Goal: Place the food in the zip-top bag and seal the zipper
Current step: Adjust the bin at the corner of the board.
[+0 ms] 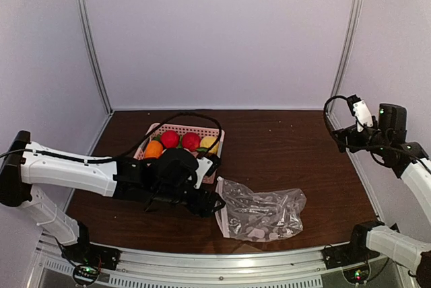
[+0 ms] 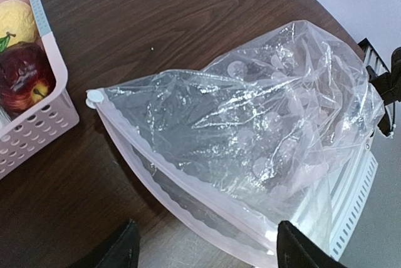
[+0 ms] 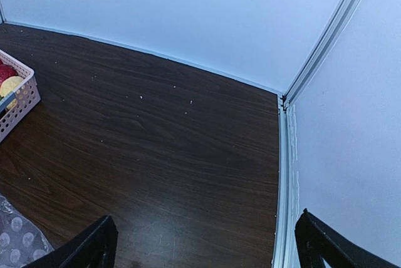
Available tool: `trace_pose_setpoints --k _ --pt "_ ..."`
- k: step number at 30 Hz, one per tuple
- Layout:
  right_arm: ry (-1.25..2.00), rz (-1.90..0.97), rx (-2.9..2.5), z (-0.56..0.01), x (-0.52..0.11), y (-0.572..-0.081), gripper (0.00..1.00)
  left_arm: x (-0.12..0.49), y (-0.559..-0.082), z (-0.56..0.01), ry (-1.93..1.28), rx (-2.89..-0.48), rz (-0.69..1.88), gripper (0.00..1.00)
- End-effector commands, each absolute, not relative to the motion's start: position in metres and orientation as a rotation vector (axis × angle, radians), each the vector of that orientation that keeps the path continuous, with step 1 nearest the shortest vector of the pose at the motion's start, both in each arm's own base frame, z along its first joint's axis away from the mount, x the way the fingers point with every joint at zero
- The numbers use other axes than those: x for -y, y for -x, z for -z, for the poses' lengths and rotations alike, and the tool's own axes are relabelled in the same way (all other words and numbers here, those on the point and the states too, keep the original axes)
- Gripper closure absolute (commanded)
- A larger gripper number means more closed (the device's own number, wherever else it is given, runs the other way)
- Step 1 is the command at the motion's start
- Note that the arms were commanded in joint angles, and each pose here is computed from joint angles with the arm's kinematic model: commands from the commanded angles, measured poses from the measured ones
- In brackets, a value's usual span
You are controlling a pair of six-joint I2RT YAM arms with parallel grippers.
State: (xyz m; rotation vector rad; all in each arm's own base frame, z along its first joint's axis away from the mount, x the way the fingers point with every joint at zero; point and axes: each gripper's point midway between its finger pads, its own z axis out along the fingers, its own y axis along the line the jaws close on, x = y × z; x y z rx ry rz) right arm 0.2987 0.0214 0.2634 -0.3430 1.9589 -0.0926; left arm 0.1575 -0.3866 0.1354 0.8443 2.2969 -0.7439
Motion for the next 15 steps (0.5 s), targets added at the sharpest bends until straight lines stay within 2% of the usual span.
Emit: trace_pose_setpoints --k 1,4,8,15 --pt "0.359 0.090 -1.996 -0.248 -0.021 -0.298 0.01 0.385 -0.148 -0.129 -0.813 -2.338 0.800 0.26" --pt "0.540 0.031 -2.017 -0.239 -0.040 -0.293 0.00 0.380 -0.150 -0.136 -0.865 -2.297 0.757 0.30" --pt "0.713 -0.146 -2.023 -0.232 -0.070 -0.284 0.00 0.372 -0.170 -0.151 -0.886 -2.247 0.612 0.30" --pt "0.759 -0.234 -2.022 -0.219 -0.086 -0.292 0.02 0.369 -0.218 -0.176 -0.482 -2.313 0.576 0.33"
